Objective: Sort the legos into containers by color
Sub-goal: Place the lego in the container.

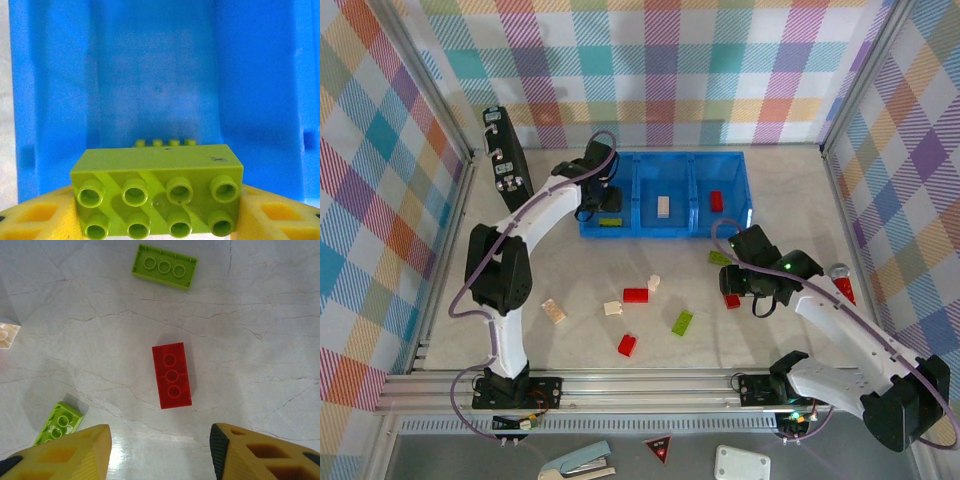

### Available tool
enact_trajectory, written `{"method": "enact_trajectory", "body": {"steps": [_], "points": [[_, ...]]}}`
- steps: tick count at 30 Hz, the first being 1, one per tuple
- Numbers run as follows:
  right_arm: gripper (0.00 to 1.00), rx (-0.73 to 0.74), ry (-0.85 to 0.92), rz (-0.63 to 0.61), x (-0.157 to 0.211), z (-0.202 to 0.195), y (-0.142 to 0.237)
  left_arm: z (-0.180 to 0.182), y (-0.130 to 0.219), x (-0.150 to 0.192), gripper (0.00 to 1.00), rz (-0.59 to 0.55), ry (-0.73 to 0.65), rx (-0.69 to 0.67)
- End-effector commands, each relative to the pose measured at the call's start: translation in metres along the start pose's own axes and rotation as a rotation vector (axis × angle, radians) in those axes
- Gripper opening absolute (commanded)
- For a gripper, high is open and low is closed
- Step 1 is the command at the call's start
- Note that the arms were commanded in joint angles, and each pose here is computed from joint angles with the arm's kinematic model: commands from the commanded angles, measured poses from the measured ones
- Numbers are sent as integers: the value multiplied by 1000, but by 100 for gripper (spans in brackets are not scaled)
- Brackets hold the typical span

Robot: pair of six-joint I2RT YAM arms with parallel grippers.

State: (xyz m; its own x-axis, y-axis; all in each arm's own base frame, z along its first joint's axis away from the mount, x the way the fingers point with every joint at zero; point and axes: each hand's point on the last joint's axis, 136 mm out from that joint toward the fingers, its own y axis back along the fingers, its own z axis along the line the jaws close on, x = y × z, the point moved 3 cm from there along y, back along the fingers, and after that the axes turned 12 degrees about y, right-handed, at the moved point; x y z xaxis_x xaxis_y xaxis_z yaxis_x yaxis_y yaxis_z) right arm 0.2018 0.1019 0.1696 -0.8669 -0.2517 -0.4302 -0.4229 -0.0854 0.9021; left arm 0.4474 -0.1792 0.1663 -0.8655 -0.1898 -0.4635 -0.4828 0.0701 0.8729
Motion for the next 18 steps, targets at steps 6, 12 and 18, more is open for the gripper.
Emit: {"method": "enact_trajectory", "body": {"steps": [6,12,18], "points": [[56,40,0,37,6,-4,-5,-7,-31,-22,60,16,-16,33],[56,54,-1,53,7,-5,-9,-8,-62,-20,60,42,-16,23],[56,61,5,75,8,-5,-12,-6,-92,-10,60,86,-7,14]]}}
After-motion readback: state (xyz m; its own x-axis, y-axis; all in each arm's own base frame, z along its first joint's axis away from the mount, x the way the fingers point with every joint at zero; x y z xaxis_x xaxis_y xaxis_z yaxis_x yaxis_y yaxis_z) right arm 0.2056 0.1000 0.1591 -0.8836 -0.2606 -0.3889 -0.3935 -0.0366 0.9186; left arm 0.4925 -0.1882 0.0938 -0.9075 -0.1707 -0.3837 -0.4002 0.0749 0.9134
